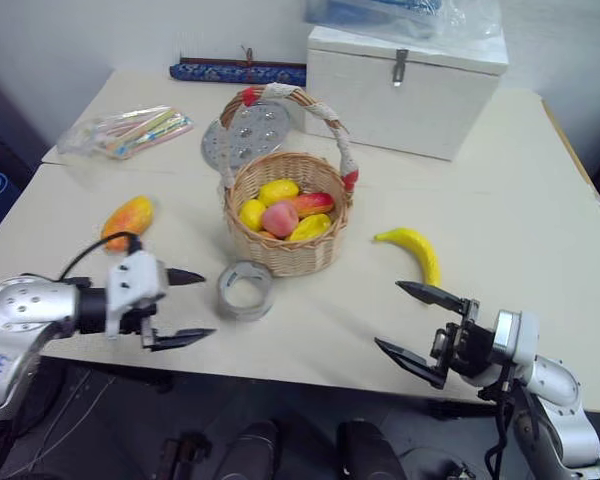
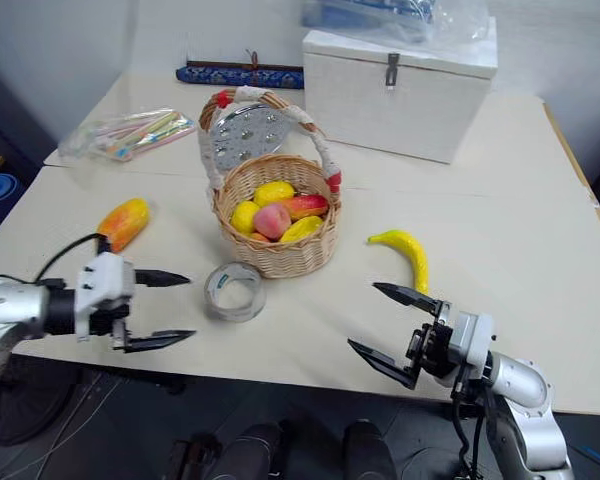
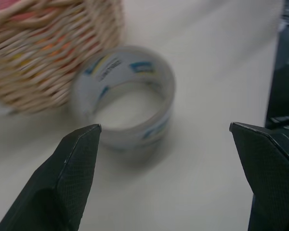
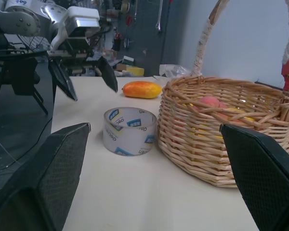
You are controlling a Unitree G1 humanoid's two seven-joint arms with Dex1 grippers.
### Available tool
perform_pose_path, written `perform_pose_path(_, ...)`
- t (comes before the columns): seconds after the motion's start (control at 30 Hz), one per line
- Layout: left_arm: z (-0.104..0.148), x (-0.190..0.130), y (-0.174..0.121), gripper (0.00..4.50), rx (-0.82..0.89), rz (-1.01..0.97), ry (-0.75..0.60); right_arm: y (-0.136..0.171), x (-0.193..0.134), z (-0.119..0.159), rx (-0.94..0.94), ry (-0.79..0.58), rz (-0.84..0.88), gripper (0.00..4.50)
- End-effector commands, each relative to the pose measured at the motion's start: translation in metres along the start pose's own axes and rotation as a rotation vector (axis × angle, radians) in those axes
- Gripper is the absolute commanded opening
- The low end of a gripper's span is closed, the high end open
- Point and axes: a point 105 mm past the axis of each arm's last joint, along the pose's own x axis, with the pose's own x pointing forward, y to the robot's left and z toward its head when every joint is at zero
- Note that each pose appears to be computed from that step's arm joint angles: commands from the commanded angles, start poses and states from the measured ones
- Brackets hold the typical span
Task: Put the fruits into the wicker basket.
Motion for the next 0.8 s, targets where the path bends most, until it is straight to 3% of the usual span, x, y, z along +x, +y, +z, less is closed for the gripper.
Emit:
perform_pose_path(0.03, -0.002, 0.012, 0.0, 4.5, 0.081, -0.053, 0.067, 0.001, 0.005, 0.005, -0.022, -0.01, 0.01, 4.46)
perform_pose_path(0.07, -0.004, 0.016, -0.001, 4.5, 0.1, -0.078, 0.081, 0.0, 0.006, 0.005, -0.025, -0.007, 0.01, 4.46)
perform_pose_path(0.17, -0.007, 0.026, 0.001, 3.93, 0.131, -0.108, 0.117, -0.002, 0.009, 0.005, -0.035, -0.01, 0.0, 4.5)
perform_pose_path(0.43, -0.016, 0.048, 0.003, 1.57, 0.19, -0.109, 0.111, -0.003, 0.018, 0.007, -0.042, -0.032, 0.008, 4.5)
perform_pose_path(0.57, -0.008, 0.035, -0.003, 0.35, 0.137, -0.118, 0.039, -0.005, 0.025, 0.009, -0.024, -0.053, 0.038, 4.5)
perform_pose_path(0.67, 0.005, 0.014, -0.008, 0.12, 0.056, -0.09, -0.082, -0.004, 0.032, 0.012, 0.007, -0.083, 0.078, 4.5)
perform_pose_path(0.8, -0.014, -0.04, 0.003, 0.12, -0.166, 0.166, -0.09, -0.001, 0.045, 0.026, 0.047, -0.151, 0.122, 4.5)
